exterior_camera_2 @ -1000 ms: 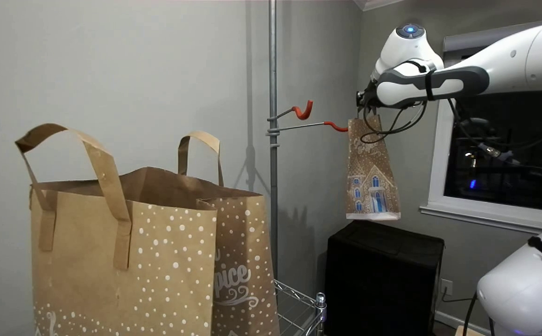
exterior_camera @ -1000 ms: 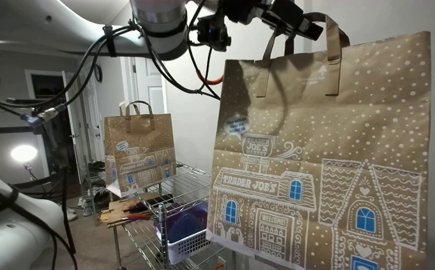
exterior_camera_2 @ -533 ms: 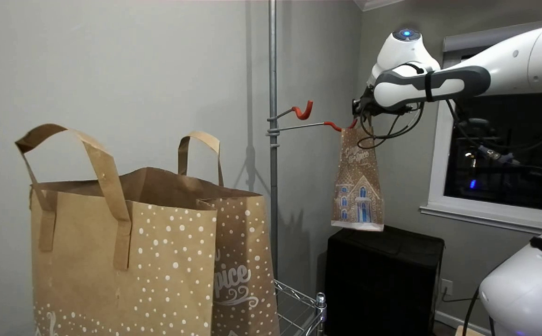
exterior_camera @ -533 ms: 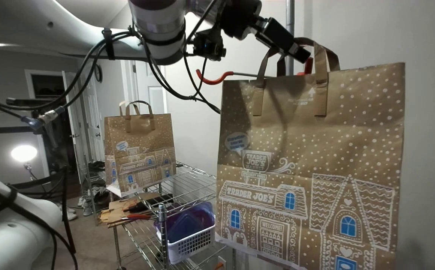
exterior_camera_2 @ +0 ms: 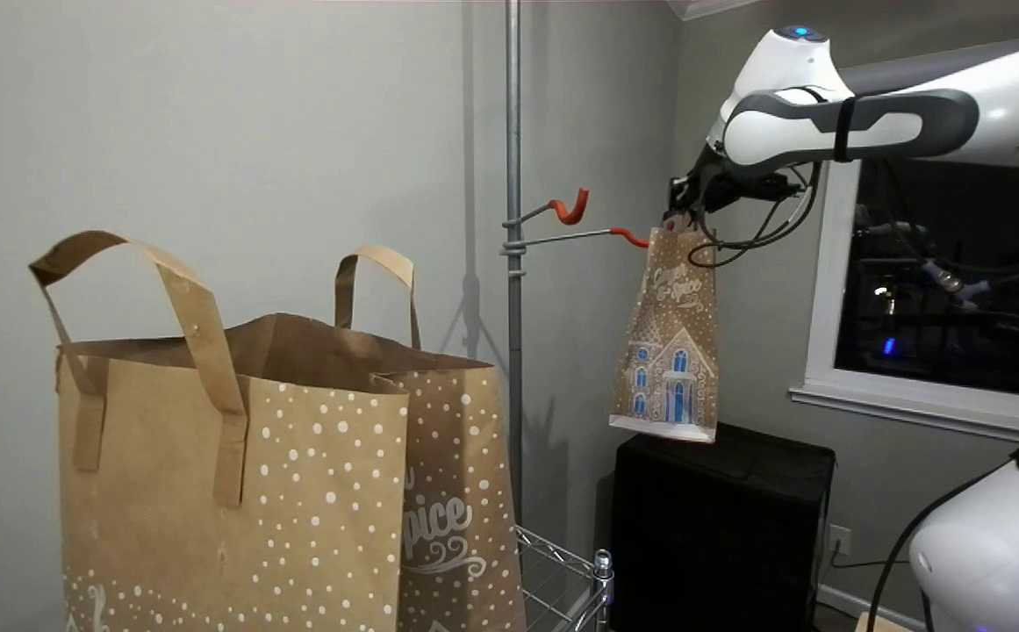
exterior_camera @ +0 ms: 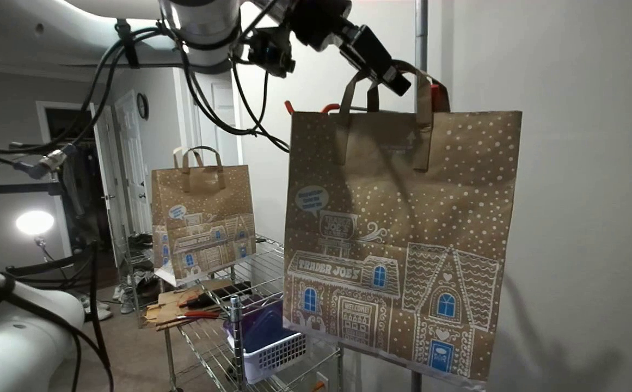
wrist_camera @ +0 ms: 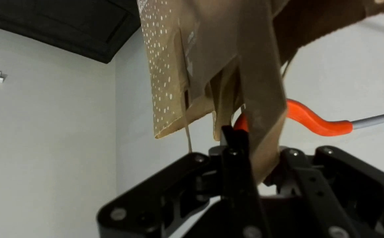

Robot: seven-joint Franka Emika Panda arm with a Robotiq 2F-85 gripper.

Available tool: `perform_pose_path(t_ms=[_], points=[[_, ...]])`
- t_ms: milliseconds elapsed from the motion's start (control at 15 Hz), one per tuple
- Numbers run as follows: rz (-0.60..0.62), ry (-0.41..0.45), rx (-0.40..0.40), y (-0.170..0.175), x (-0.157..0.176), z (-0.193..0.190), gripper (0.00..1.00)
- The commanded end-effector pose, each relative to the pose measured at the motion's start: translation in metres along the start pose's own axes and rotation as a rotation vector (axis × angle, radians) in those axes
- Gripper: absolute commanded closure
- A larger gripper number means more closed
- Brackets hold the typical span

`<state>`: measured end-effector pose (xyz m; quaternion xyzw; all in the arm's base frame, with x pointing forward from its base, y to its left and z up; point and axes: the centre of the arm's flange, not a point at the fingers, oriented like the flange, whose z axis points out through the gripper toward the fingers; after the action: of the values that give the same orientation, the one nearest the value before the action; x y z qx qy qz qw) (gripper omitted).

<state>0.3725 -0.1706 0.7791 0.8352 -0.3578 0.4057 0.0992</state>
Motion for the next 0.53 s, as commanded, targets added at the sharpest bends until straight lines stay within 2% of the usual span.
perform_pose_path(t_ms=[0, 200, 467], points=[[0.016, 0.036, -0.078, 0.044, 0.001, -0.031, 0.99], [0.051, 0.049, -0.134, 0.065, 0.001, -0.033, 0.99], [0.056, 0.025, -0.116, 0.072, -0.003, -0.029, 0.99]])
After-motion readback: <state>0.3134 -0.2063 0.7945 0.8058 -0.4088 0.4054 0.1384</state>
